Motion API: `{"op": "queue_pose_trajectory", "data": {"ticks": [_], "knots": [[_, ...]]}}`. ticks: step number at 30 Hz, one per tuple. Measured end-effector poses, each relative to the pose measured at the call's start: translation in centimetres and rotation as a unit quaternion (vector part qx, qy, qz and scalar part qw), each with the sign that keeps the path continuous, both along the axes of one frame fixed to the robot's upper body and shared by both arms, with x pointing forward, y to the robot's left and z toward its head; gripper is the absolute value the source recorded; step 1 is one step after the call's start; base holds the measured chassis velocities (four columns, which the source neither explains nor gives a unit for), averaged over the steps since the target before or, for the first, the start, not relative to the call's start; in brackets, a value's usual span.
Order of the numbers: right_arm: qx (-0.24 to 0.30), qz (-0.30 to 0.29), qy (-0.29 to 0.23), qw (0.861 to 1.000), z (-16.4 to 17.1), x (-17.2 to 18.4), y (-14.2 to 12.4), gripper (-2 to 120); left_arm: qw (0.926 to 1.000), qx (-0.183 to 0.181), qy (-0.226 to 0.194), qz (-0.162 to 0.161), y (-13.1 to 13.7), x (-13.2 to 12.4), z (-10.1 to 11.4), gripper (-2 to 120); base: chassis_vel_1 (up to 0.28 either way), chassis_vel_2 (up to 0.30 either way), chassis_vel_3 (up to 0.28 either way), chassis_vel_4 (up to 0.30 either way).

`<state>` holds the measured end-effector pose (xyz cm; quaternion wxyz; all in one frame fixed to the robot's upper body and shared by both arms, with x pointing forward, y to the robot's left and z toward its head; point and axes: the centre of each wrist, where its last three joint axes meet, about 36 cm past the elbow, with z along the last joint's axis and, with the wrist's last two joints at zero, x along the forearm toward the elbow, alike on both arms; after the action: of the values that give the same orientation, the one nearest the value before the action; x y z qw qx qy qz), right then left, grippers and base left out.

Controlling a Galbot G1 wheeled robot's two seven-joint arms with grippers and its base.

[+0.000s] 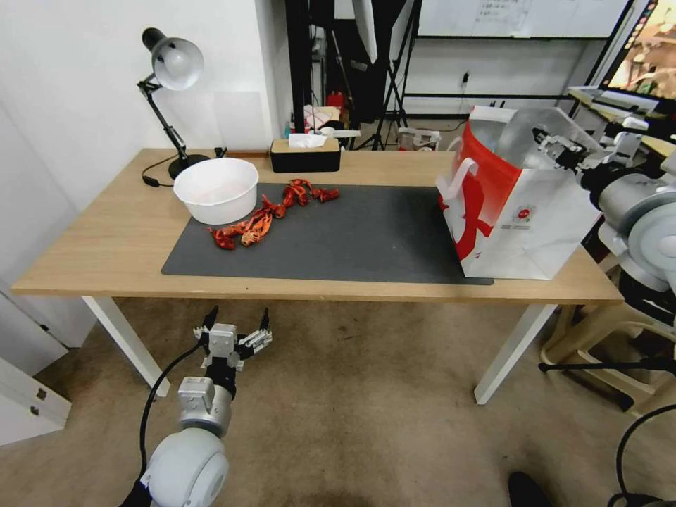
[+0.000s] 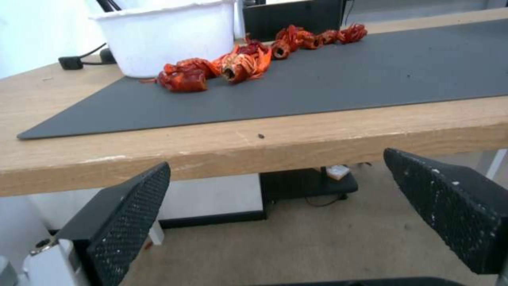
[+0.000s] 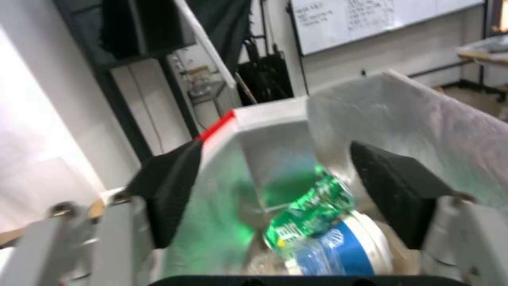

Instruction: Close the takeout container lid, then place the container into the takeout bag.

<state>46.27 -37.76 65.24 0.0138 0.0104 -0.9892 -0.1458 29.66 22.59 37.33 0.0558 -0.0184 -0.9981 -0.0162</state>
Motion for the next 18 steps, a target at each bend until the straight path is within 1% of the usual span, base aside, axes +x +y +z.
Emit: {"op": "queue_pose_trajectory", "data": {"ticks": [1,4,5,7,9,10,12,13,14,15,16,18], "knots": [[0.0,0.0,0.0,1.0,0.0,0.0,0.0,78,1.0,0.0,0.0,0.0,0.0,0.0,0.0,100,0.0,0.0,0.0,0.0],[-0.009,0.014,-0.019,1.0,0.3,-0.5,0.3,91,1.0,-0.002,-0.001,0.0,-0.1,0.1,0.1,100,0.0,0.0,0.0,0.0],[-0.009,0.014,-0.019,1.0,0.3,-0.5,0.3,91,1.0,-0.002,-0.001,0.0,-0.1,0.1,0.1,100,0.0,0.0,0.0,0.0],[-0.027,0.031,-0.041,0.998,0.3,-1.0,0.7,99,1.0,-0.005,-0.002,0.0,-0.1,0.0,0.2,100,0.0,0.0,0.0,0.0],[-0.043,0.05,-0.059,0.996,0.1,-1.5,0.9,104,1.0,-0.007,-0.001,-0.001,-0.1,-0.1,0.2,100,0.0,0.0,0.0,0.0],[-0.043,0.05,-0.059,0.996,0.1,-1.5,0.9,104,1.0,-0.007,-0.001,-0.001,-0.1,-0.1,0.2,100,0.0,0.0,0.0,0.0],[-0.068,0.088,-0.089,0.99,-0.6,-2.7,1.5,111,0.9999,-0.015,-0.002,-0.003,0.0,-0.3,0.1,100,0.0,0.0,0.0,0.0],[-0.068,0.088,-0.089,0.99,-0.6,-2.7,1.5,111,0.9999,-0.015,-0.002,-0.003,0.0,-0.3,0.1,100,0.0,0.0,0.0,0.0],[-0.08,0.096,-0.098,0.987,-0.9,-3.1,1.6,111,0.9998,-0.017,-0.003,-0.003,0.0,-0.3,0.1,100,0.0,0.0,0.0,0.0],[-0.103,0.111,-0.117,0.982,-1.6,-4.1,2.0,113,0.9998,-0.02,-0.004,-0.002,0.2,-0.4,0.0,100,0.0,0.0,0.0,0.0],[-0.115,0.121,-0.128,0.978,-2.1,-5.0,2.5,114,0.9997,-0.023,-0.007,-0.002,0.3,-0.4,0.0,100,0.0,0.0,0.0,0.0],[-0.117,0.123,-0.13,0.977,-2.2,-5.1,2.6,114,0.9997,-0.024,-0.007,-0.002,0.4,-0.4,0.0,100,0.0,0.0,0.0,0.0]]}}
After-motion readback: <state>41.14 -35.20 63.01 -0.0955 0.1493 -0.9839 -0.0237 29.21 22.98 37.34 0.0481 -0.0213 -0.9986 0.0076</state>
